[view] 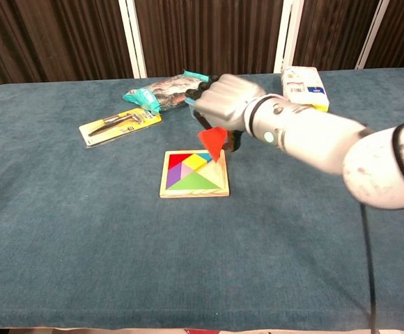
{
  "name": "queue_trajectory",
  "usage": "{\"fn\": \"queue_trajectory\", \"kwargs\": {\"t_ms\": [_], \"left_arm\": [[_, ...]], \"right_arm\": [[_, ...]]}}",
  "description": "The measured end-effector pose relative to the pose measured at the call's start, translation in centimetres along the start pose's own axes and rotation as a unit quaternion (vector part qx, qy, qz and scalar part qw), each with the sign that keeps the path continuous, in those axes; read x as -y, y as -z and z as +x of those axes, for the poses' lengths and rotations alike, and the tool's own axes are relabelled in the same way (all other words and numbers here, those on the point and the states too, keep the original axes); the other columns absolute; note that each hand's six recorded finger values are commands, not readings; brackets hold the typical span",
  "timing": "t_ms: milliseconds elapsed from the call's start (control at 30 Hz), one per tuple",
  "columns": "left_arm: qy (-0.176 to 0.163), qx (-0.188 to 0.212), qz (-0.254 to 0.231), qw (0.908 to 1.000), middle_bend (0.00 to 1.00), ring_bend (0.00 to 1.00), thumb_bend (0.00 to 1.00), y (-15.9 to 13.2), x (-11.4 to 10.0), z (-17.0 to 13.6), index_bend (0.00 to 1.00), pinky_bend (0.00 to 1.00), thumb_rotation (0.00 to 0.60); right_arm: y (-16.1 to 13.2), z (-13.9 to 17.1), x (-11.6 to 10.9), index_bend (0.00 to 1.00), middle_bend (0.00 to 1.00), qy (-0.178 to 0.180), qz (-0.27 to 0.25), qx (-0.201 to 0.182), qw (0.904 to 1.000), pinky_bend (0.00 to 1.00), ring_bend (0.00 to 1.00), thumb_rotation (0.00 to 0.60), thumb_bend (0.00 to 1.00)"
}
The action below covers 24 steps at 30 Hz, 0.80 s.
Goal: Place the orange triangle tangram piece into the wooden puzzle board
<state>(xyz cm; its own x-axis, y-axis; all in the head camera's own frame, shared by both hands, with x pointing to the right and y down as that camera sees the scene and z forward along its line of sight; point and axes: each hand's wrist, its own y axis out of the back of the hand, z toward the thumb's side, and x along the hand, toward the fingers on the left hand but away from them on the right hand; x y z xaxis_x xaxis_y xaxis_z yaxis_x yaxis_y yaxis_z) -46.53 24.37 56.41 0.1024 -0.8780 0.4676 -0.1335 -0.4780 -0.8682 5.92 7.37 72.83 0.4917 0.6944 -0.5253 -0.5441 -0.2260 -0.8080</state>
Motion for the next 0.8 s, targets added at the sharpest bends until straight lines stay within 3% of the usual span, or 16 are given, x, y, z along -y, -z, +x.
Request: {"fn": "queue_trajectory", "kwargs": {"t_ms": [800], "left_arm": [[0.000, 0.004, -0.003, 1.0000, 0.00, 0.01, 0.46, -0.1, 0.0, -0.2, 0.00, 0.13, 0.600]], "right_arm": [[-2.6, 0.5, 1.3, 0.63, 0.01, -0.006, 0.057, -0.030, 0.9979, 0.00, 0.00, 0.600, 0.47]]}}
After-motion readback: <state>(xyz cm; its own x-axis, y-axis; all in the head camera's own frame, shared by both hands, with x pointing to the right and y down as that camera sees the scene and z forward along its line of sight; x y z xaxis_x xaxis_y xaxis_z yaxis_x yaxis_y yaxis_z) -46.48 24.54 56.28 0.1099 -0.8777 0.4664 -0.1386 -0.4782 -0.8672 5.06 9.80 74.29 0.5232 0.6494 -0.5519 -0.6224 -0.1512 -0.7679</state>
